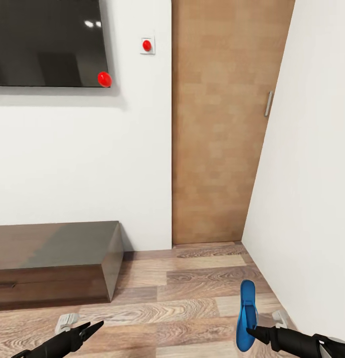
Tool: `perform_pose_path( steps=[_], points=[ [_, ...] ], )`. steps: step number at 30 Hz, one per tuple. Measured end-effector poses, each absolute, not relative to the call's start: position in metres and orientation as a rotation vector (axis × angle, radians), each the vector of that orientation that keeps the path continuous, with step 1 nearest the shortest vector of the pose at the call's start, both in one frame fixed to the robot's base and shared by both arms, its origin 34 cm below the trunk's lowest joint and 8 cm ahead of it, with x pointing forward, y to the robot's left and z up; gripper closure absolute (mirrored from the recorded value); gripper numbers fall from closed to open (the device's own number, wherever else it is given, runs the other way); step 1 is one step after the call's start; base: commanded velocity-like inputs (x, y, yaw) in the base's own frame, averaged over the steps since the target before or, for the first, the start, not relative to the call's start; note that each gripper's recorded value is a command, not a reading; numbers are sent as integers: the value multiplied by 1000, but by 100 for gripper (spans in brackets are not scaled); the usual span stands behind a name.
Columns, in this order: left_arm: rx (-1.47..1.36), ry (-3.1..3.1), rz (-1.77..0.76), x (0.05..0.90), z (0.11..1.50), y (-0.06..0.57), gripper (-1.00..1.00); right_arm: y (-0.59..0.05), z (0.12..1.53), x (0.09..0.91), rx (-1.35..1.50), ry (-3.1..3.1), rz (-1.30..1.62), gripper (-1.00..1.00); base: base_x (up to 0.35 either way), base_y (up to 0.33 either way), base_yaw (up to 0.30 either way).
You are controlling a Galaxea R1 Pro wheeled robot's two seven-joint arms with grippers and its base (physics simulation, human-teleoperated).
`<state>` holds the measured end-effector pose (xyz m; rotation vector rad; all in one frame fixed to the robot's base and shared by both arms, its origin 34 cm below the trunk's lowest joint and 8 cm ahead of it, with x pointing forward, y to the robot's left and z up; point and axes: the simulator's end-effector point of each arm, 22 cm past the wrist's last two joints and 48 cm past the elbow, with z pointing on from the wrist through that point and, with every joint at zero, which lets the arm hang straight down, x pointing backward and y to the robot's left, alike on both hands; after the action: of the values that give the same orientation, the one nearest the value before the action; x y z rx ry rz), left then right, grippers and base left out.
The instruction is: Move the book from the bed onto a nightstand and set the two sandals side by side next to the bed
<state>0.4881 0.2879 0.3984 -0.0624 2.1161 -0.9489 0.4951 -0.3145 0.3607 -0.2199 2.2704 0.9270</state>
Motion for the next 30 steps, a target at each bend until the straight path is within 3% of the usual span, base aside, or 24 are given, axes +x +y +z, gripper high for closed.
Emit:
perform_pose_path(
  steps=[30],
  points=[
    [-63, 2117, -949, 505, 465, 288, -100, -314, 428, 512, -219, 2272, 928, 100, 0, 0, 0]
  ],
)
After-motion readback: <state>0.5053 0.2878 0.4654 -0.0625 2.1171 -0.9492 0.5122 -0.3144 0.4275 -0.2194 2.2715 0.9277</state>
